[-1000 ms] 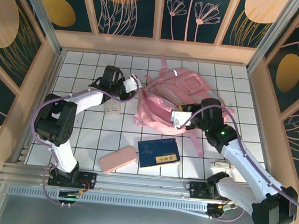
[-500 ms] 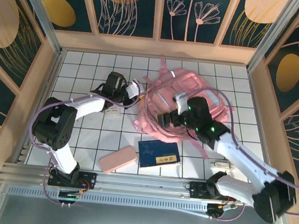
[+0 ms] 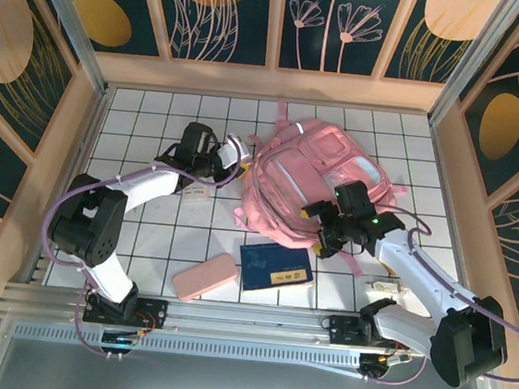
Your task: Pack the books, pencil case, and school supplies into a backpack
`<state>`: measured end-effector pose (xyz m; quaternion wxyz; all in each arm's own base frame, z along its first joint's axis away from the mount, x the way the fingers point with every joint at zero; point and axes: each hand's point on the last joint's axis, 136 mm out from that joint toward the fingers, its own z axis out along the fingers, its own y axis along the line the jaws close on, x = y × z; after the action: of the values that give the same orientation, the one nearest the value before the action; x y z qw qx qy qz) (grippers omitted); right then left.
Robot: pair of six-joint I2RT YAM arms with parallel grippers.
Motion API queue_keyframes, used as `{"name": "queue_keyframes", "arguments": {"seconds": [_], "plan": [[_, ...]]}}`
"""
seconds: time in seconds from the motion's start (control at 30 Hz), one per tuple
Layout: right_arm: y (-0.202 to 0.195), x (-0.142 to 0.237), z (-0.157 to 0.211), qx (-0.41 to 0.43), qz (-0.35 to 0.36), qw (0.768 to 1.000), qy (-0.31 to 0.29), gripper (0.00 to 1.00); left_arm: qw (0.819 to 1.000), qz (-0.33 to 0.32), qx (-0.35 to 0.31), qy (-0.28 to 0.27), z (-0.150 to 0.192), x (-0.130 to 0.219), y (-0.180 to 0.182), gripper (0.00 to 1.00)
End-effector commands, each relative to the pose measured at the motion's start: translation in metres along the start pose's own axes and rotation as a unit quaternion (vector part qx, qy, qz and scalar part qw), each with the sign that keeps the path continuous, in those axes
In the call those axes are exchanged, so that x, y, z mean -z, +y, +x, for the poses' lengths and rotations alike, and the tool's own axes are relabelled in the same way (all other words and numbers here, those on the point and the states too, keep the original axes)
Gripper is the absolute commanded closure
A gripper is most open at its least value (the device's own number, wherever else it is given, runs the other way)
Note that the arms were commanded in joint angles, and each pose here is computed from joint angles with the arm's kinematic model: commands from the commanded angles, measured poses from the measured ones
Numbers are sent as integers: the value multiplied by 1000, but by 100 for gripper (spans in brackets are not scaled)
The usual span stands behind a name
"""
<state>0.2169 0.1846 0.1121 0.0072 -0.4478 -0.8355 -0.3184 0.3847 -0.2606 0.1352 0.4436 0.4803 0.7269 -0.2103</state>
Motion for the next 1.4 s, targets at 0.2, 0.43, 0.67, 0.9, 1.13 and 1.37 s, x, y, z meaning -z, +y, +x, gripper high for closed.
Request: {"name": "queue_keyframes", "arguments": {"seconds": [0.2,0.43,0.67,0.9,1.13,1.37], "plan": [[-1,-29,-12,-121,-18,992,4,45,998,7,-30,-49,-27,13,-6,100],[15,-42,-15,-106,-18,994,-3,79,998,10,-29,-51,-28,13,-7,100],[71,4,-82,9,-41,995,-93,100,999,-12,-30,-16,-6,21,-2,100],[143,35,-119,250,3,965,-83,100,998,8,-47,30,33,34,-32,100],[125,2,-133,304,9,950,-64,100,996,72,-59,7,29,30,-82,100],[143,35,-117,511,-7,848,-140,51,995,84,-9,-62,-8,21,-76,100]]}}
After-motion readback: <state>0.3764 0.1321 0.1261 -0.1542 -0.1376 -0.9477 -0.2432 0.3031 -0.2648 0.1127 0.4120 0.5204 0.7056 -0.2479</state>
